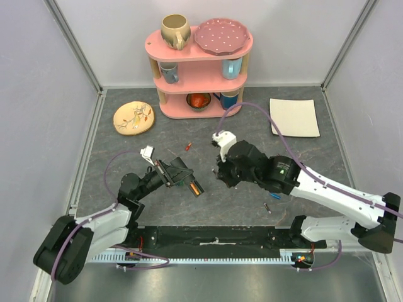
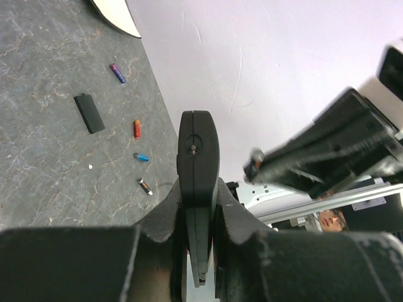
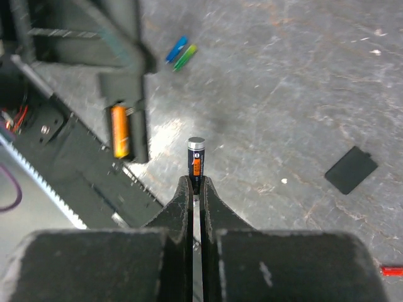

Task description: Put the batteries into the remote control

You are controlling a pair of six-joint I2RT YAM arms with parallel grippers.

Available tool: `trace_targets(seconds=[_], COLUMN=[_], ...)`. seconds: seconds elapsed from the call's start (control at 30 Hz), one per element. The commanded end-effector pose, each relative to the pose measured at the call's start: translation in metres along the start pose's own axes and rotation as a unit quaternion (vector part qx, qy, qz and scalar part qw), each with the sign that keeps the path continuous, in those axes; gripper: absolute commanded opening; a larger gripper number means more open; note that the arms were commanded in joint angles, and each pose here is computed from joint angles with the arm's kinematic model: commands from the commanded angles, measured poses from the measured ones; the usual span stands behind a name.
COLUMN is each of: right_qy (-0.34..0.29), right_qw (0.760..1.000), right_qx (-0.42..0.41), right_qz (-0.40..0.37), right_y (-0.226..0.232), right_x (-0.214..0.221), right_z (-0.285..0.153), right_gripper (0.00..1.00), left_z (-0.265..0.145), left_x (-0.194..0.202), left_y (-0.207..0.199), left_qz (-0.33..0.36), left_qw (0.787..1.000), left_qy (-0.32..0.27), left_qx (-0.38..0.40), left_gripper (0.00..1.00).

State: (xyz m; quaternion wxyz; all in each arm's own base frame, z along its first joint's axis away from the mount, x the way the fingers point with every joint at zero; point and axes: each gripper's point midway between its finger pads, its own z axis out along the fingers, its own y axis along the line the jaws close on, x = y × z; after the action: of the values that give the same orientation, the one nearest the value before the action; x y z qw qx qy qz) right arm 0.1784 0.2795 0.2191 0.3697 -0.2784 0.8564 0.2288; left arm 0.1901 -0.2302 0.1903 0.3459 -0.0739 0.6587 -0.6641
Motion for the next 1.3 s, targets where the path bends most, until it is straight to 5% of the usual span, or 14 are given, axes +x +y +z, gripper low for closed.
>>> trace_targets(seconds=[0.0,0.6,1.27], right_qy=[0.043,0.101,0.158], right_qw=[0.998,0.991,0.983], right_qx=[-0.002,-0.087,-0.092], right_qz=[-0.045,-0.032,-0.015], right_y=[0.021,0.069,0.08], right_x=[0.002,0.013,0.029], right_z=[-0.006,0.014,0.028], right_gripper=[0.0,0.0,0.0], left_z=[0.004,0.012,0.011], left_x=[-0.006,0.0,0.002], left_y=[-0.02,-0.015,-0.009], left_qz=[-0.005,-0.01,-0.002], left_qw=[0.999,0.999,1.0], left_qy=[-0.01,0.013,0.011], left_qx=[0.049,0.039,0.025], left_gripper=[0.02,0.02,0.02])
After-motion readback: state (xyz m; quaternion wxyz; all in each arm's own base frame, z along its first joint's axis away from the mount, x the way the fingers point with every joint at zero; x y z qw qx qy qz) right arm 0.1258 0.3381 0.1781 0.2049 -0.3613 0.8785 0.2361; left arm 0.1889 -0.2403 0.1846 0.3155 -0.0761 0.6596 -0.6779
